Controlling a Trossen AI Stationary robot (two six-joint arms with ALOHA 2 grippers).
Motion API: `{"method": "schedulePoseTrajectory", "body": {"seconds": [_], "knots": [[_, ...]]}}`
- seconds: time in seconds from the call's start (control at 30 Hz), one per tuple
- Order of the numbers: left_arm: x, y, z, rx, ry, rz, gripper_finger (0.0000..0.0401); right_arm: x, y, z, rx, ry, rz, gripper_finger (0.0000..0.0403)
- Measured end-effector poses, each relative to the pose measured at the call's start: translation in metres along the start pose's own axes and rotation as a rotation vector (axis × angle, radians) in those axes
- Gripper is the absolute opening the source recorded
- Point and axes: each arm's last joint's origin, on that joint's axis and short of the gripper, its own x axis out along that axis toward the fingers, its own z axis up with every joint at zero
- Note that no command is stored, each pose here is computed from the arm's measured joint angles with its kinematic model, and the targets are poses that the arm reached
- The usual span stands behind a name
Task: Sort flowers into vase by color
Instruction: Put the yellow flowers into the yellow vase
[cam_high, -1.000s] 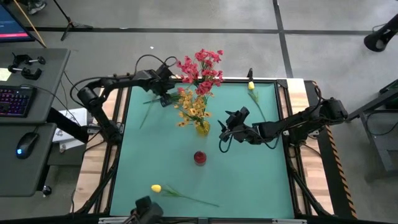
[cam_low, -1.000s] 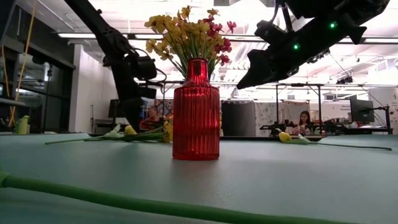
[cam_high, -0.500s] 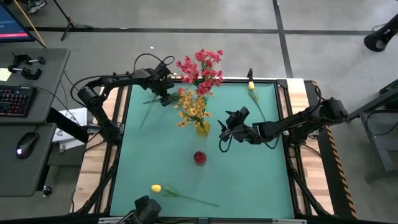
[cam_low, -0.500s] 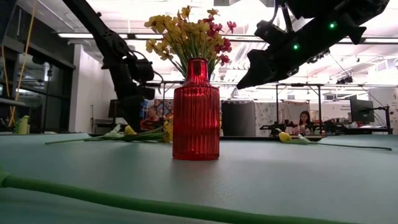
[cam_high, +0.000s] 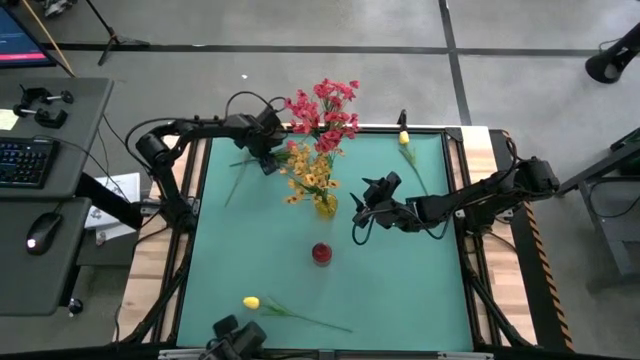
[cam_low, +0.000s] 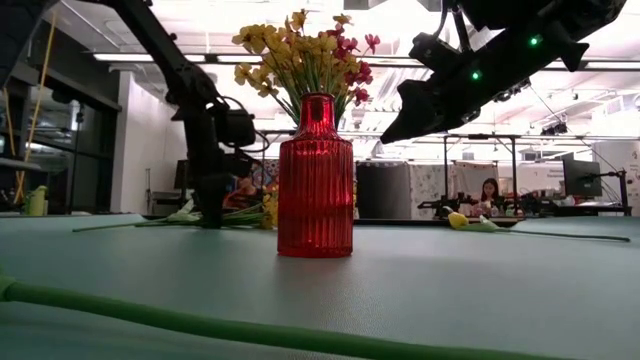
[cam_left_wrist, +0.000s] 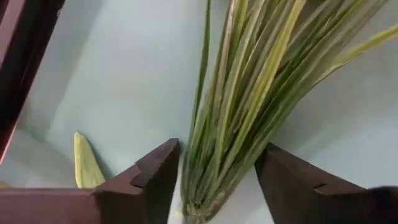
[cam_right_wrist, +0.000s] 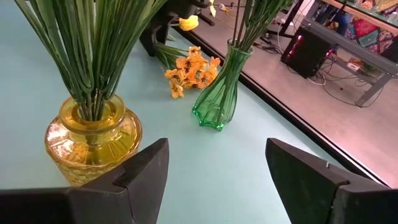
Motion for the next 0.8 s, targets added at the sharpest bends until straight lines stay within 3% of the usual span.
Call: {"method": "schedulePoseTrajectory", "body": {"seconds": [0.27, 0.4, 0.53, 0.8], "knots": [[-0.036, -0.007, -0.004, -0.056, -0.006, 0.183, 0.0018, 0.000, 0.001, 0.000, -0.001, 0.006, 0.028, 0.0259], [-0.062, -0.014, -0.011, -0.089, -0.030, 0.171, 0.0016, 0.000, 0.001, 0.000, -0.001, 0.008, 0.035, 0.0259], [-0.102, -0.015, -0.017, -0.152, -0.171, 0.179, 0.0005, 0.000, 0.001, 0.000, -0.002, 0.008, 0.035, 0.0259], [-0.177, -0.024, -0.042, -0.220, -0.507, -0.029, 0.0005, 0.000, 0.001, -0.001, 0.000, 0.011, 0.042, 0.0259]]}}
